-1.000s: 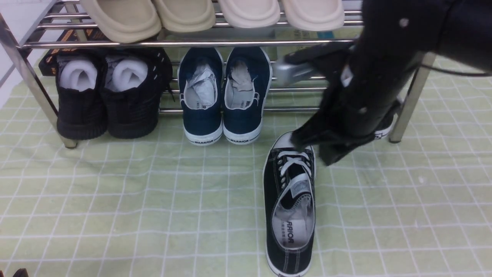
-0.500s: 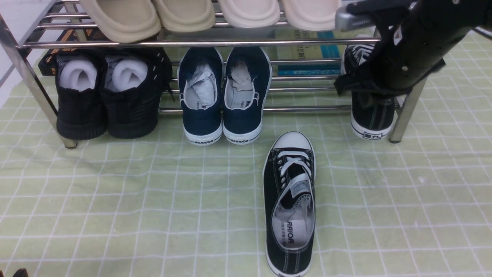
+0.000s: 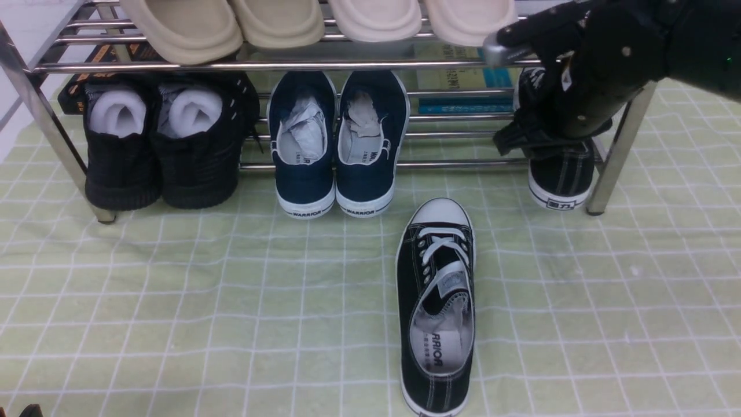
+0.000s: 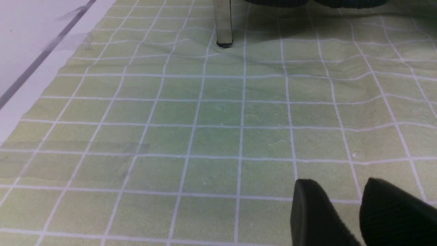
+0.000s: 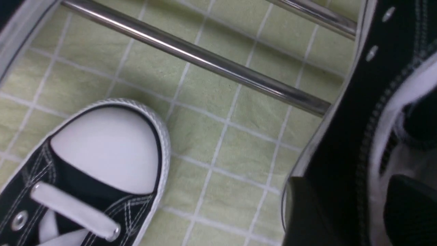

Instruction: Take the shoes off the shelf with your hand from the green coffee tablecloth.

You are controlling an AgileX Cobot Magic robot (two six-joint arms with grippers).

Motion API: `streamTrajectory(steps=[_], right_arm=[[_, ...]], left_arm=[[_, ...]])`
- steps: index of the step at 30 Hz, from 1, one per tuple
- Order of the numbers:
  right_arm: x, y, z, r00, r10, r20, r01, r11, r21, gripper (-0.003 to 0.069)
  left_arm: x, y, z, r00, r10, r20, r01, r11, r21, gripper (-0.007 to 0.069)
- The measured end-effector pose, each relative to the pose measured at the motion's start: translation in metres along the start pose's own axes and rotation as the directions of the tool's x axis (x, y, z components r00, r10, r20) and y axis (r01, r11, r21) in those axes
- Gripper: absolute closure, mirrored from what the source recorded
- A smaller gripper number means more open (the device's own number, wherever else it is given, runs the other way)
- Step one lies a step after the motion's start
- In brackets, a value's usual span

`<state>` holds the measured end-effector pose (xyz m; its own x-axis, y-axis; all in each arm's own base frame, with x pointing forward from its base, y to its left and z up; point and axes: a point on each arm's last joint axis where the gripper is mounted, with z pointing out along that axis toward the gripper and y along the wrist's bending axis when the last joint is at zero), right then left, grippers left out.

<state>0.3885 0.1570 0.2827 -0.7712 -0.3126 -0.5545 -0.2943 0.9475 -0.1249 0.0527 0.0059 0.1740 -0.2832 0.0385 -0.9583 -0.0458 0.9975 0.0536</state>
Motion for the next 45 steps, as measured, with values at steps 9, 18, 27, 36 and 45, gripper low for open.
streamTrajectory(steps=[9, 18, 27, 36, 45], right_arm=[[0.006, 0.003, 0.034, 0.998, -0.045, -0.045, 0.047, 0.999, 0.027, 0.0473], [0.02, 0.019, -0.032, 0.978, -0.029, -0.206, 0.021, 0.999, -0.043, 0.0652], [0.046, 0.04, -0.121, 0.972, -0.034, -0.231, -0.016, 0.978, -0.209, 0.0652], [0.097, 0.071, -0.105, 0.917, -0.088, -0.39, -0.026, 0.96, -0.279, 0.0648], [0.092, 0.069, -0.094, 0.946, -0.075, -0.314, -0.002, 0.971, -0.24, 0.0643]], left_arm=[[0.0, 0.0, 0.0, 1.0, 0.001, 0.0, -0.001, 1.0, 0.0, 0.0384], [0.0, 0.0, 0.0, 1.0, 0.001, 0.0, -0.001, 1.0, 0.0, 0.0384], [0.0, 0.0, 0.0, 1.0, 0.001, 0.0, -0.001, 1.0, 0.0, 0.0384], [0.0, 0.0, 0.0, 1.0, 0.001, 0.0, -0.001, 1.0, 0.0, 0.0384], [0.0, 0.0, 0.0, 1.0, 0.001, 0.0, -0.001, 1.0, 0.0, 0.0384]])
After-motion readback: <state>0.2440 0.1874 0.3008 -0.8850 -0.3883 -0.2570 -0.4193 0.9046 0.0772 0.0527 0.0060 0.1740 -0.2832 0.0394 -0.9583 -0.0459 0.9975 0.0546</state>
